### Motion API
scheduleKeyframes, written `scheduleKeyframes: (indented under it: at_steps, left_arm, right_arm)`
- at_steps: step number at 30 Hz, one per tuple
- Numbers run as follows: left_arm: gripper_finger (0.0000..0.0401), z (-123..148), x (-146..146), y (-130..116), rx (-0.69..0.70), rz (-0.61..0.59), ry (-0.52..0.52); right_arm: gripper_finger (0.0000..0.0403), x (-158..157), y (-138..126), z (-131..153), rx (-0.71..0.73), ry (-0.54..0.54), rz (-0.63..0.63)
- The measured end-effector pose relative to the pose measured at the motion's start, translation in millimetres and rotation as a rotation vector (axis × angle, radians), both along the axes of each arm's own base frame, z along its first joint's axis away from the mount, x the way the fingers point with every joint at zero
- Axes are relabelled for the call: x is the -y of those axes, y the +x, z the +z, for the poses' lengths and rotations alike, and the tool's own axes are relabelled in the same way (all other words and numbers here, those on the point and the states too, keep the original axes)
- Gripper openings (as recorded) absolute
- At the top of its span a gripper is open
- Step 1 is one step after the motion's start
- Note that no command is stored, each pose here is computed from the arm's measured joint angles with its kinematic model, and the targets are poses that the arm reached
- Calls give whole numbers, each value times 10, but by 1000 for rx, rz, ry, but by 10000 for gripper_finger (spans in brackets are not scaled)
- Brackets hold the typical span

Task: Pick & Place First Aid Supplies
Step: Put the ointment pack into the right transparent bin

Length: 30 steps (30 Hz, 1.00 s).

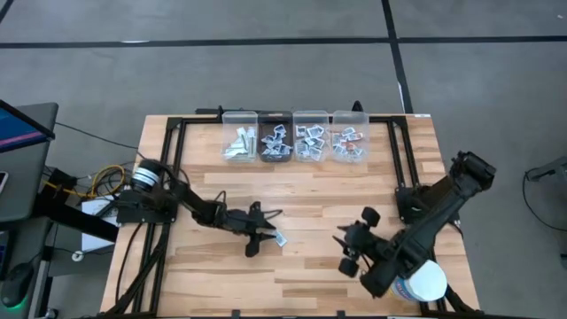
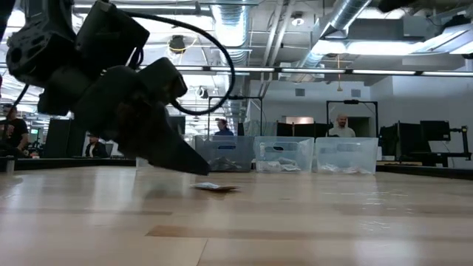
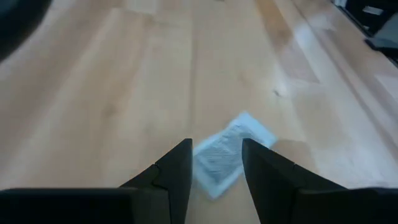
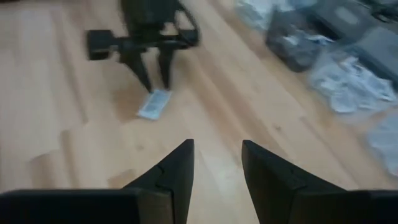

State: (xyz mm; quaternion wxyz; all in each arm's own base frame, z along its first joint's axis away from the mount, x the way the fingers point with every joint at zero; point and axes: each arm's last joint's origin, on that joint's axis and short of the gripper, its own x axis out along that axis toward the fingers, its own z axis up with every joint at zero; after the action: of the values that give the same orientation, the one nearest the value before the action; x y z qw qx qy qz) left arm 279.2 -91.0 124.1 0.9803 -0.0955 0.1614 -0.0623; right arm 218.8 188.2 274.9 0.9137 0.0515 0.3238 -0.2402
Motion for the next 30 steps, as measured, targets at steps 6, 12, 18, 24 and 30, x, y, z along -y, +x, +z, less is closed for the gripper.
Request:
scheduleKeyframes:
  at_steps: [6,12,18,24,30]
  left_arm:
    - [140,-81,257,176,17,-84,81]
    - [140,-134,359,232,42,-139,202]
    - [140,-153,342,227,25,-101,222]
    - [100,-166,332,225,11,-96,228]
    - [11,-168,332,224,7,-81,224]
  right_arm:
    - [129,-99,31,-81,3,-41,35]
    - [129,-86,122,-189,-29,-68,14]
    - [128,-104,195,-318,-64,-89,4]
    - [129,-157,238,-420,-98,-66,15]
    - [128,-167,244,-432,-100,-56,15]
